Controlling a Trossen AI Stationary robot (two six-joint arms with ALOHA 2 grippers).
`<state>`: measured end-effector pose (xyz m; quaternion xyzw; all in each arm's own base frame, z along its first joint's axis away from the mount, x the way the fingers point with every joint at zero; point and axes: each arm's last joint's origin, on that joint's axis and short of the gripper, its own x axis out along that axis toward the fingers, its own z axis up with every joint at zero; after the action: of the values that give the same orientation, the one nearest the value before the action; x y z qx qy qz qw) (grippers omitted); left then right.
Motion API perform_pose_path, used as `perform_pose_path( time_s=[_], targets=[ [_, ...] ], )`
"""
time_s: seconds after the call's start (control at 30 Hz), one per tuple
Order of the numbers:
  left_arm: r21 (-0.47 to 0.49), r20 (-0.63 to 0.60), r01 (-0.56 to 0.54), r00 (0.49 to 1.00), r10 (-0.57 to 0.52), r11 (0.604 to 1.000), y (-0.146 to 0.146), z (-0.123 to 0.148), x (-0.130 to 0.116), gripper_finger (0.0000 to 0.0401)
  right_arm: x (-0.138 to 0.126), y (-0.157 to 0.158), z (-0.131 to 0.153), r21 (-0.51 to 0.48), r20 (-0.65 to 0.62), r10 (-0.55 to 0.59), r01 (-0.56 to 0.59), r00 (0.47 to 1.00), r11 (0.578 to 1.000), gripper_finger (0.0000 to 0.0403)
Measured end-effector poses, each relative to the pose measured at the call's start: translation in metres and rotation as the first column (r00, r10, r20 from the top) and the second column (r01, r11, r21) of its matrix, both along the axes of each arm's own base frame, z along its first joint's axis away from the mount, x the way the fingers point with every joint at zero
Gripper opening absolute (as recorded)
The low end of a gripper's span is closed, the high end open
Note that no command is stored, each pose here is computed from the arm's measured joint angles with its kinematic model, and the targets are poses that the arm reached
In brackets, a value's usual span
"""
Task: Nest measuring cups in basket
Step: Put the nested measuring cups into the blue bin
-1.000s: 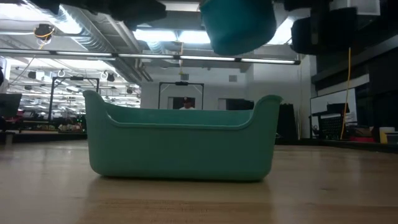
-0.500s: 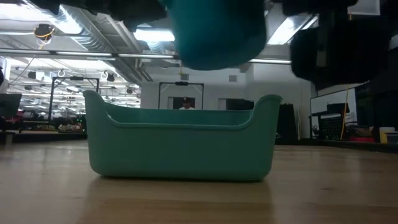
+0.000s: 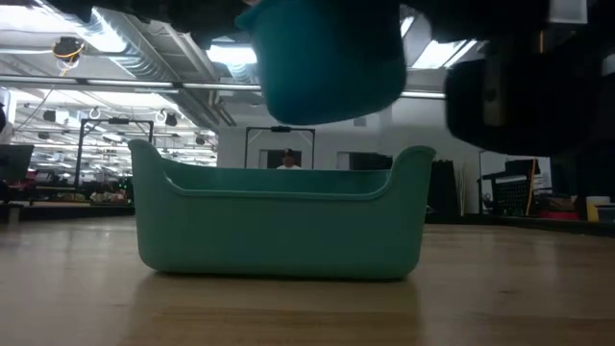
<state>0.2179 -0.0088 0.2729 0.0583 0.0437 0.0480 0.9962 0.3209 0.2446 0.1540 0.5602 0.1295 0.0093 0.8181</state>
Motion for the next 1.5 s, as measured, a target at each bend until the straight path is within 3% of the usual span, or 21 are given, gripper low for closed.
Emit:
perform_pose_path(
  time_s=[0.37,0.7,1.03,1.5],
  targets=[
    [0.0,0.0,0.0,1.0,0.0,1.0,0.0,0.0,0.0,0.0112,-0.021,0.019,0.0,-0.033,0.035,-0.173,0.174,0.984,0.984,0.0096],
    [-0.001,0.0,0.0,1.0,0.0,1.0,0.0,0.0,0.0,0.0112,-0.02,0.019,-0.013,-0.065,-0.003,-0.146,0.145,0.989,0.987,0.0096],
    [-0.001,0.0,0.0,1.0,0.0,1.0,0.0,0.0,0.0,0.0112,-0.016,0.018,-0.028,-0.032,-0.032,-0.155,0.154,0.987,0.988,0.0097],
    [-0.001,0.0,0.0,1.0,0.0,1.0,0.0,0.0,0.0,0.0112,0.0,0.005,-0.032,0.022,-0.071,-0.022,0.023,0.997,0.999,0.0097]
  ],
)
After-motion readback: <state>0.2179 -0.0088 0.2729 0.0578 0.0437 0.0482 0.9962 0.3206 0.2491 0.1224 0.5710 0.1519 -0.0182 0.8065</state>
